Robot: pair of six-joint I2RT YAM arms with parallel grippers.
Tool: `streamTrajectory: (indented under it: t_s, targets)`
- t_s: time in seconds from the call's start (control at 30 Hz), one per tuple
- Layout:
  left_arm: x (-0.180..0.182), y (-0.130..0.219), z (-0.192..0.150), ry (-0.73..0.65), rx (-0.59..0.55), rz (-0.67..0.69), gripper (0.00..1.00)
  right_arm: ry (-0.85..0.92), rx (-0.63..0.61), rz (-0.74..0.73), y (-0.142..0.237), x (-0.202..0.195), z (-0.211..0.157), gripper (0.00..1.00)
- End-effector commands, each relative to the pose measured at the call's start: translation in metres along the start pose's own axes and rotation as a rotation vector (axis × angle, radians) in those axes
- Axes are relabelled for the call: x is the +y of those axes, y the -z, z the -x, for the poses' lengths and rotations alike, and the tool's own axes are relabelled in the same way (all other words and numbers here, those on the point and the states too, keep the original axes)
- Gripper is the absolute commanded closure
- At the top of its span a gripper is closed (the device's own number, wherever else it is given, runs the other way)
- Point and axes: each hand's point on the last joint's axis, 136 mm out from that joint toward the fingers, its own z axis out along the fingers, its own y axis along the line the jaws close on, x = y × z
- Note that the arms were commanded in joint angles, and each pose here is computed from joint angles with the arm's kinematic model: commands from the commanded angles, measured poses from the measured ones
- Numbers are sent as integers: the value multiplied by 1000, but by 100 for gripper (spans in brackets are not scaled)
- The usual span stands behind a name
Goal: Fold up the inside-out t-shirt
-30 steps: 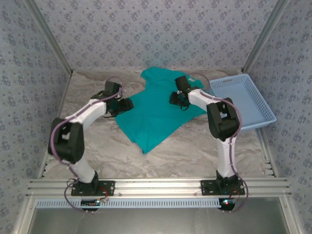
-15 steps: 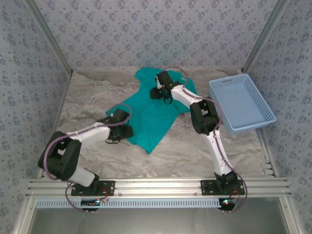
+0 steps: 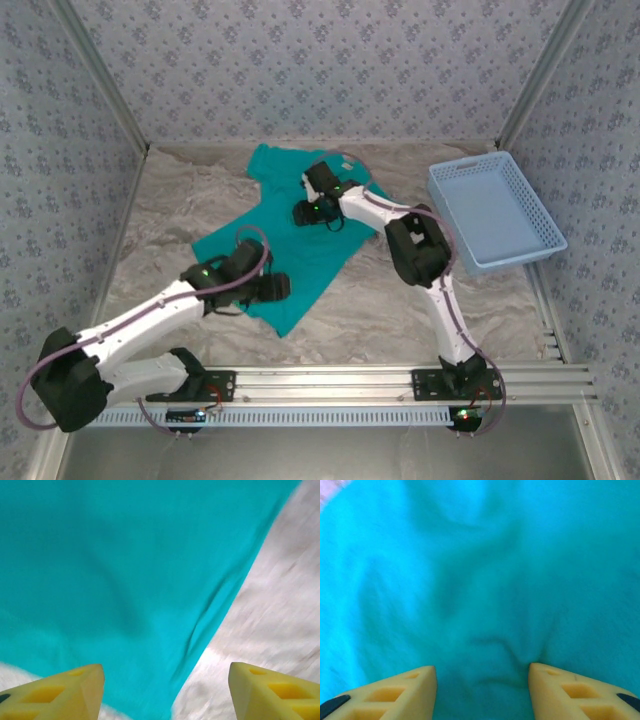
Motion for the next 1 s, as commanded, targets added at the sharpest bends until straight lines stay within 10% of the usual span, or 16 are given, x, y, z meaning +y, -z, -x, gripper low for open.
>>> streamTrajectory:
  t_s: [0.0,0.17,0.37,0.6,0.77,0.97]
  targets:
    - [24,19,59,22,-96,49,32,-135,-14,-91,36,-54,-7,46]
    - [60,-16,126,-10,-189,213,32,-246,-16,-99,63,-99,-22,46]
    - [94,-81,132,52,-51,304,33,-366,-73,-150,79,-135,-7,45]
    - [122,-91,64,119,132,340,33,-423,-57,-145,42,-149,11,48]
    - [95,-85,-17,360,323,136,33,-435,-37,-123,12,-148,28,50]
    - [53,-81,-81,304,469,83,33,-419,-42,-66,-17,-147,56,52]
